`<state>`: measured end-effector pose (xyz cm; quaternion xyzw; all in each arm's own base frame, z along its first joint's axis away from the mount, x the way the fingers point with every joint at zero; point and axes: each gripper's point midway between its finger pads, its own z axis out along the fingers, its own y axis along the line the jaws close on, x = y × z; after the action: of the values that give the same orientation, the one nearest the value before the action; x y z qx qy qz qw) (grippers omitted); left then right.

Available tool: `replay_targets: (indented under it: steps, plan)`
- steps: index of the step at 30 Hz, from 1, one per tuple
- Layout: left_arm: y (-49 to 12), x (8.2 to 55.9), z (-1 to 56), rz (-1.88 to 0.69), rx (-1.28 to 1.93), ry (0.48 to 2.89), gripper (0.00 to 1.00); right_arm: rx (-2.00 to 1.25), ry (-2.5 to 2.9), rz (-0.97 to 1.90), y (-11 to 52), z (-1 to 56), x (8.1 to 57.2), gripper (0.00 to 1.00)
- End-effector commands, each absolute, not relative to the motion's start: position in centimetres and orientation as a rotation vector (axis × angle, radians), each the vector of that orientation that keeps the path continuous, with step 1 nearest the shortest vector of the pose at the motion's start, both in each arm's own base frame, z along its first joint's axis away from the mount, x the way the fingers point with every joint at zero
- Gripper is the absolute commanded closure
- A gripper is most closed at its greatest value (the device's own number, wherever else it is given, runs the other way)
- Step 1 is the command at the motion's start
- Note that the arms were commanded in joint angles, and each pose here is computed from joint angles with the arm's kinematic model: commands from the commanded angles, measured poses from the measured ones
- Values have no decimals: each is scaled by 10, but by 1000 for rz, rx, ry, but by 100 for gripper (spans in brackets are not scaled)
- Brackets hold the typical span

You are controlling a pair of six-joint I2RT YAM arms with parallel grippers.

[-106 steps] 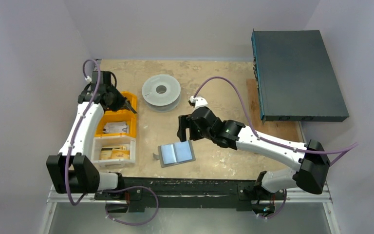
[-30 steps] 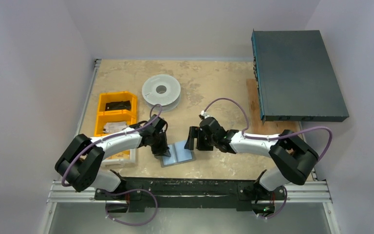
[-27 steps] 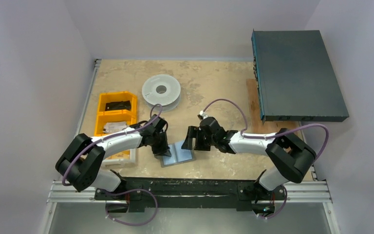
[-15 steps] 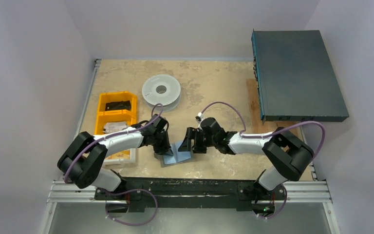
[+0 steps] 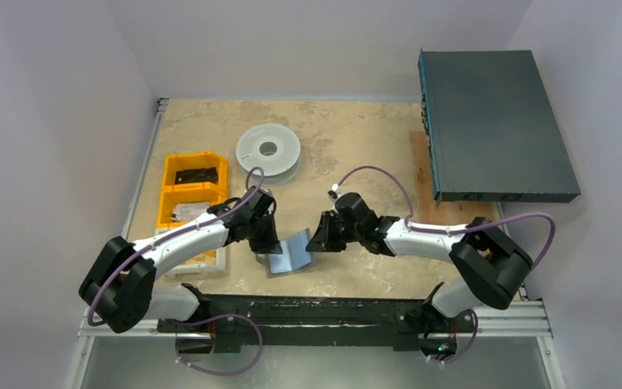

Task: Take the credit cards out of the card holder
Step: Close the card holder at the center of the board.

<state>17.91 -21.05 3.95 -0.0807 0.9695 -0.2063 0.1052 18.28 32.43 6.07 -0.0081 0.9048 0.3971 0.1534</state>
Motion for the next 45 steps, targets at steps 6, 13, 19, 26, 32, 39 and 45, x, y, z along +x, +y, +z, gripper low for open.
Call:
replay_targets:
  steps: [6, 13, 19, 26, 32, 39, 45]
  plan:
    - [-172, 174, 53, -387, -210, 2810, 98, -47, 2546, 1058, 326, 80, 199, 98]
    - [-174, 176, 31, -367, -238, 2833, 100, -59, 2553, 938, 311, 82, 203, 98]
    - [-185, 181, 15, -390, -254, 2856, 100, -75, 2540, 914, 307, 90, 205, 98]
    - [-209, 188, 16, -498, -228, 2848, 100, -115, 2519, 992, 325, 99, 203, 88]
    - [-228, 190, 16, -590, -217, 2847, 100, -149, 2506, 1046, 348, 106, 199, 81]
    - [-234, 191, 23, -628, -207, 2833, 100, -158, 2560, 1057, 362, 81, 199, 80]
    - [-231, 190, 40, -634, -183, 2808, 100, -151, 2604, 1041, 367, 59, 200, 76]
